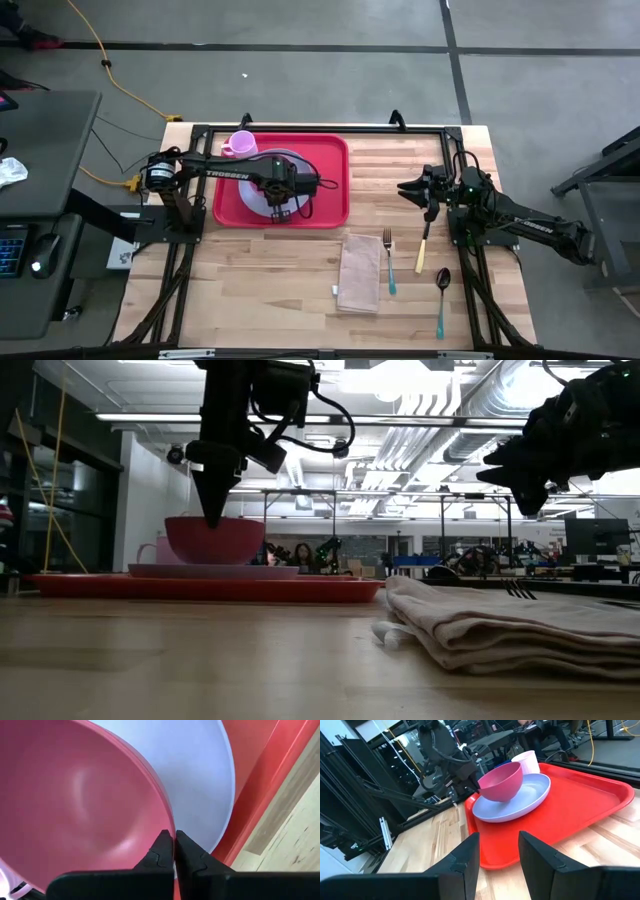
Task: Set up tray
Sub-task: Put the pink bowl on top of the blue plate on the red tray
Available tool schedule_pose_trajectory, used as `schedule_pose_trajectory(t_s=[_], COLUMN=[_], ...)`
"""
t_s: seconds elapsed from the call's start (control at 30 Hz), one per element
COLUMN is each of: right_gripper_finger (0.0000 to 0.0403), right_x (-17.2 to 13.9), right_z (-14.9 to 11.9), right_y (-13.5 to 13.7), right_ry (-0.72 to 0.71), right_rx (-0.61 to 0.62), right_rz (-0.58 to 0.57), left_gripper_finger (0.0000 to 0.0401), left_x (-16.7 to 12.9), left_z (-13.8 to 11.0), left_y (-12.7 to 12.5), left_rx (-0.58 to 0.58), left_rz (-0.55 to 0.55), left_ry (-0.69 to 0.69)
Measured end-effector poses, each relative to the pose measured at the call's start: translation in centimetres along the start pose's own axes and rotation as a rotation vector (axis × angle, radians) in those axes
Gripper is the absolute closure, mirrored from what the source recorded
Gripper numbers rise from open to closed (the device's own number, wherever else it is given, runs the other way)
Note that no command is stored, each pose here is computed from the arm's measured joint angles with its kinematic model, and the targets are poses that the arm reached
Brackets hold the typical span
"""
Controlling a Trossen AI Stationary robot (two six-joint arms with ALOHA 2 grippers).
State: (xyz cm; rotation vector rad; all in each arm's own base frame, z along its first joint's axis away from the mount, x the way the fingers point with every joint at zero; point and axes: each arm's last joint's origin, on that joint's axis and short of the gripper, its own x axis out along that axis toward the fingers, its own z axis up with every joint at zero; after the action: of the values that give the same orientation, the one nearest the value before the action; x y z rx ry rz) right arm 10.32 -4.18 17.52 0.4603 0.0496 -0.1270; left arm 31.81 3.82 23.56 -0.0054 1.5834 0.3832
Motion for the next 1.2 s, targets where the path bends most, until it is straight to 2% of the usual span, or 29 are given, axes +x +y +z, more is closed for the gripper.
schedule_pose_trajectory(t_s=[0.3, 0.63, 1.2], right_gripper_finger=[0.0289, 0.0289, 0.0289], right_x=[0.0, 0.0, 0.0], right_z=[0.02, 0.02, 0.03], right_y=[-0.05, -0.05, -0.05], right_ry=[-0.008, -0.008, -0.008], right_rx=[0.002, 0.002, 0.001], right_rz=[-0.017, -0.017, -0.016], left_gripper_finger=[0.0369, 0.0339, 0.034], left_x=[0.01, 0.01, 0.02], left_z=[0.02, 0.14, -0.04], left_y=[-0.05, -0.09, -0.05], left_rx=[-0.001, 0.012, 0.016], left_rz=[-0.018, -0.023, -0.015], left_ry=[0.001, -0.011, 0.007])
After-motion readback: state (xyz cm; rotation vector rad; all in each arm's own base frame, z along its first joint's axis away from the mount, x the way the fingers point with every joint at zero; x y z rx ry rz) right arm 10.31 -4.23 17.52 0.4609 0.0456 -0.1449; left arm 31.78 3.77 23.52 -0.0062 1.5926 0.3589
